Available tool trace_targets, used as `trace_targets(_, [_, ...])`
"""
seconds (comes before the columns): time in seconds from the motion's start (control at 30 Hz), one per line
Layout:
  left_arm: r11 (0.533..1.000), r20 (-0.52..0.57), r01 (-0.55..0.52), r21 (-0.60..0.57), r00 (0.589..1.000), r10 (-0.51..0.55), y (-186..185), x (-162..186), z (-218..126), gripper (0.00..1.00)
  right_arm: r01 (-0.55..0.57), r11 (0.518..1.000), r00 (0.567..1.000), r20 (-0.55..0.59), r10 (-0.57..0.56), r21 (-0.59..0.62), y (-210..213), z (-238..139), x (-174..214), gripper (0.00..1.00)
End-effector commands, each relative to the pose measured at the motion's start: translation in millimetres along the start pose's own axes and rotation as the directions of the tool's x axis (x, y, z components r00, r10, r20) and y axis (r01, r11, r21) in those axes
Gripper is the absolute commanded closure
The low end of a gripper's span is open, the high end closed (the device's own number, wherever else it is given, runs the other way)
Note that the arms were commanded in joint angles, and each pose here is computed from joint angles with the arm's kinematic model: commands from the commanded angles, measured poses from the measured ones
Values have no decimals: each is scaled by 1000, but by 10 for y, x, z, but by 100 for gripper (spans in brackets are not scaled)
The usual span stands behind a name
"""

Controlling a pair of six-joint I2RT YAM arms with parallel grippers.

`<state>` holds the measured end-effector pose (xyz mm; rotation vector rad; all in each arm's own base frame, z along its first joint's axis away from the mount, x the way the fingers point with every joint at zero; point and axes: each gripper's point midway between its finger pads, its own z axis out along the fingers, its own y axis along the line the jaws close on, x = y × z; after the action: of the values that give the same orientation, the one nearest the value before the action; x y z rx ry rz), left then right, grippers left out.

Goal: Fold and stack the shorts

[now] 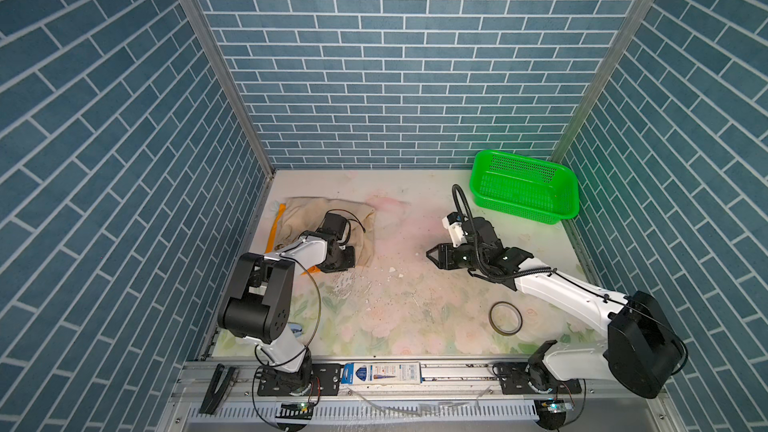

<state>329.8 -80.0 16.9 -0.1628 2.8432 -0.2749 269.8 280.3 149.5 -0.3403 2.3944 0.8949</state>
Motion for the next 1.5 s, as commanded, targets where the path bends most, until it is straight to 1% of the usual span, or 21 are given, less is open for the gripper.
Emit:
trace_targets(0.0, [998, -48, 65, -8, 997, -65, 308, -34, 83, 100, -35, 999, 999, -4, 35, -6, 46, 8, -68, 49])
trace_targets(0.03, [997, -48, 74, -16, 996, -74, 366, -96, 69, 100, -40, 999, 999, -5, 40, -6, 46, 12, -74, 49])
trace_targets(0.13, [990, -59, 28, -137, 998, -37, 560, -303, 6, 100, -45, 999, 999, -2, 45, -8, 60, 21, -97, 49])
trace_targets(0.17, [989, -57, 14, -150, 998, -22, 593, -404, -1, 100, -44, 999, 999, 4, 44, -7, 59, 21, -115, 49])
trace_targets(0.33, [989, -26, 8, -147, 1000, -12, 748, -897, 25, 100, -28, 1000, 999, 22, 28, 11, 58, 0, -179, 49])
trace_targets(0.43, [985, -2, -23, -173, 1000, 23, 827, -1134, -15, 100, -4, 998, 999, 40, 2, 61, -32, -38, -202, 48])
trace_targets(0.5, [985, 25, -36, -171, 999, 40, 808, -1247, -90, 100, 14, 993, 998, 61, -21, 118, -148, -101, -246, 48])
trace_targets(0.57, [991, 68, -41, -126, 996, 50, 699, -1317, -214, 100, 18, 987, 995, 91, -33, 161, -289, -186, -325, 48])
trace_targets(0.63, [995, 136, -45, -93, 989, 58, 575, -1339, -408, 100, 21, 980, 992, 115, -45, 197, -429, -300, -404, 48])
trace_targets(0.7, [994, 215, -66, -88, 973, 84, 456, -1284, -669, 100, 19, 954, 986, 155, -68, 298, -691, -489, -513, 47])
trace_targets(0.8, [991, 333, -91, -95, 935, 118, 327, -1082, -1044, 81, 14, 894, 978, 180, -106, 449, -1059, -804, -585, 39])
trace_targets(0.83, [991, 376, -94, -97, 918, 124, 302, -1008, -1150, 71, 7, 874, 976, 188, -113, 485, -1172, -913, -602, 37])
trace_targets(0.9, [987, 488, -79, -138, 862, 137, 343, -827, -1380, 14, -18, 833, 967, 220, -125, 552, -1412, -1162, -634, 33])
trace_targets(0.93, [986, 536, -66, -155, 832, 140, 387, -750, -1449, 2, -41, 812, 963, 241, -124, 582, -1521, -1276, -637, 30])
trace_targets(1.0, [981, 649, -11, -193, 749, 136, 537, -580, -1591, 0, -122, 748, 945, 308, -114, 652, -1835, -1555, -606, 19])
trace_targets(1.1, [965, 760, 71, -252, 632, 152, 755, -415, -1689, 0, -243, 656, 906, 408, -109, 715, -2207, -1864, -459, 14])
trace_targets(1.13, [955, 774, 102, -278, 613, 160, 839, -374, -1689, 0, -257, 637, 898, 424, -121, 727, -2277, -1906, -401, 13])
trace_targets(1.23, [936, 777, 118, -331, 597, 200, 941, -322, -1631, 0, -249, 595, 873, 442, -203, 764, -2443, -1913, -240, 12])
trace_targets(1.3, [933, 766, 112, -343, 608, 209, 955, -354, -1541, 0, -216, 583, 875, 420, -241, 784, -2529, -1834, -143, 10])
trace_targets(1.4, [938, 734, 25, -347, 630, 255, 859, -447, -1343, 0, -179, 567, 862, 406, -304, 804, -2633, -1746, -101, 9])
trace_targets(1.47, [945, 728, -10, -326, 635, 258, 798, -515, -1218, 0, -154, 579, 844, 412, -344, 800, -2663, -1675, -131, 9])
